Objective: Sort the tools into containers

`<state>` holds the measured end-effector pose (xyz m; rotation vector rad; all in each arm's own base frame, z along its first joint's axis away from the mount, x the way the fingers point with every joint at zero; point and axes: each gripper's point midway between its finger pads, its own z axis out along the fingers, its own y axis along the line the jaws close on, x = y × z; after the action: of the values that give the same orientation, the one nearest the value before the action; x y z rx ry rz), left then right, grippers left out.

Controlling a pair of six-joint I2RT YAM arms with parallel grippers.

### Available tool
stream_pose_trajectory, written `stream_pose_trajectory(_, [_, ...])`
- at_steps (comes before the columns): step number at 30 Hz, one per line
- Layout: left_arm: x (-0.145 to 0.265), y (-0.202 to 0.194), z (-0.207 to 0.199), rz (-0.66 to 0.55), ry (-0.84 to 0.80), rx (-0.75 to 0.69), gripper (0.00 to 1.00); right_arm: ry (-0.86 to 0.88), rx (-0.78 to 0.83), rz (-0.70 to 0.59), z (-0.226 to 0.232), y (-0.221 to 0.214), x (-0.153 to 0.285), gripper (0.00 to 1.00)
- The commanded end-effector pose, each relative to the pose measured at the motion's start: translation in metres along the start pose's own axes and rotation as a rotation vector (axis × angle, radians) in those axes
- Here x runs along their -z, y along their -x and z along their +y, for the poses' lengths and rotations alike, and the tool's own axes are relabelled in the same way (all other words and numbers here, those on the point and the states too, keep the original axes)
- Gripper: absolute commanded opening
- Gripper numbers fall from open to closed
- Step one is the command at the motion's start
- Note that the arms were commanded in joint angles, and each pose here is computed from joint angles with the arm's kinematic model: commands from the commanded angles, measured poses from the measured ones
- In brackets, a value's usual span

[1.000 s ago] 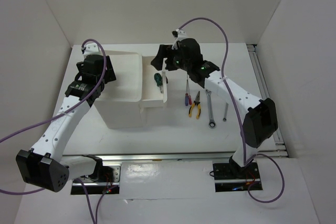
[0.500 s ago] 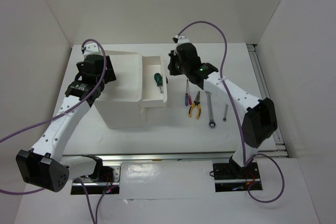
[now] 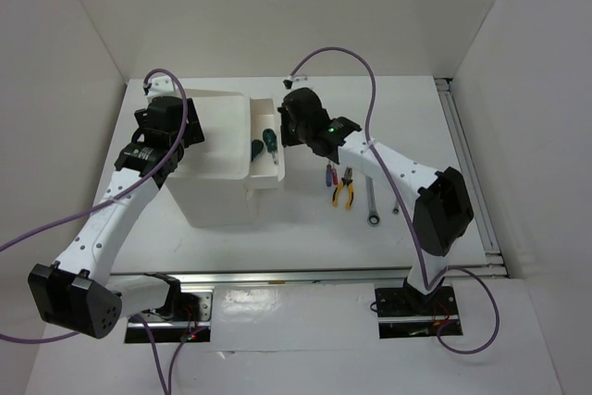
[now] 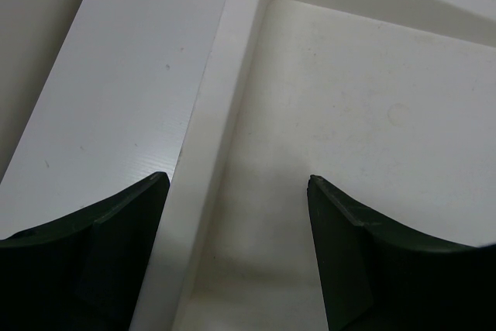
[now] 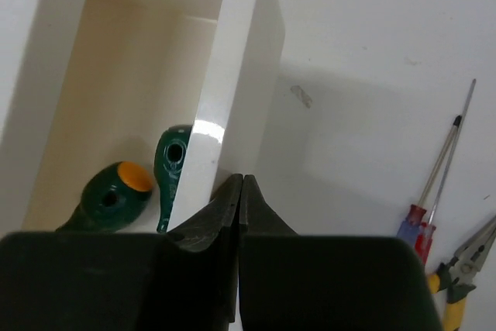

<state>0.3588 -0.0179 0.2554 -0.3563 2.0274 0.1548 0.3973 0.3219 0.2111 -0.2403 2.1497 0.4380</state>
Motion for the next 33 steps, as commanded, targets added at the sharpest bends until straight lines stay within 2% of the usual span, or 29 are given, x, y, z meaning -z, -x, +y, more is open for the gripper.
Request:
stream_pose_trajectory(1, [0.001,-0.079,-0.018,0.273,-0.091,-0.095,0.83,0.167,-0.061,-0.004,0.074,-0.007,0.016,0.00])
stream_pose_trajectory(12, [0.001,-0.079,-0.020,0.277,-0.100,-0.094,0.83,0.174,-0.094,0.026,0.089,-0.029,0.000,0.00])
stream_pose_trajectory(21, [0.001,-0.079,-0.020,0.277,-0.100,-0.094,0.83,0.340,-0.162,0.002,0.122,-0.023,0.010,0.01])
stream_pose_trajectory(24, [0.001,-0.079,-0.020,0.277,-0.100,-0.094,0.84,0.390,-0.171,0.007,0.127,-0.027,0.017,0.06])
stream_pose_trajectory(28, [0.001,-0.079,-0.020,0.277,-0.100,-0.094,0.84,0.407,-0.184,0.000,0.125,-0.029,0.024,0.25])
stream_pose_trajectory(31, [0.001,-0.079,-0.020,0.277,-0.100,-0.094,0.84,0.433,-0.201,0.001,0.119,-0.030,0.027,0.49])
stream_pose_trajectory(32, [0.001,-0.079,-0.020,0.277,-0.100,-0.094,0.84,0.414,-0.188,0.014,0.112,-0.032,0.028,0.57])
stream_pose_trajectory(33, [0.001,-0.079,-0.020,0.277,-0.100,-0.094,0.86,0.317,-0.149,-0.018,0.095,-0.025,0.023,0.63])
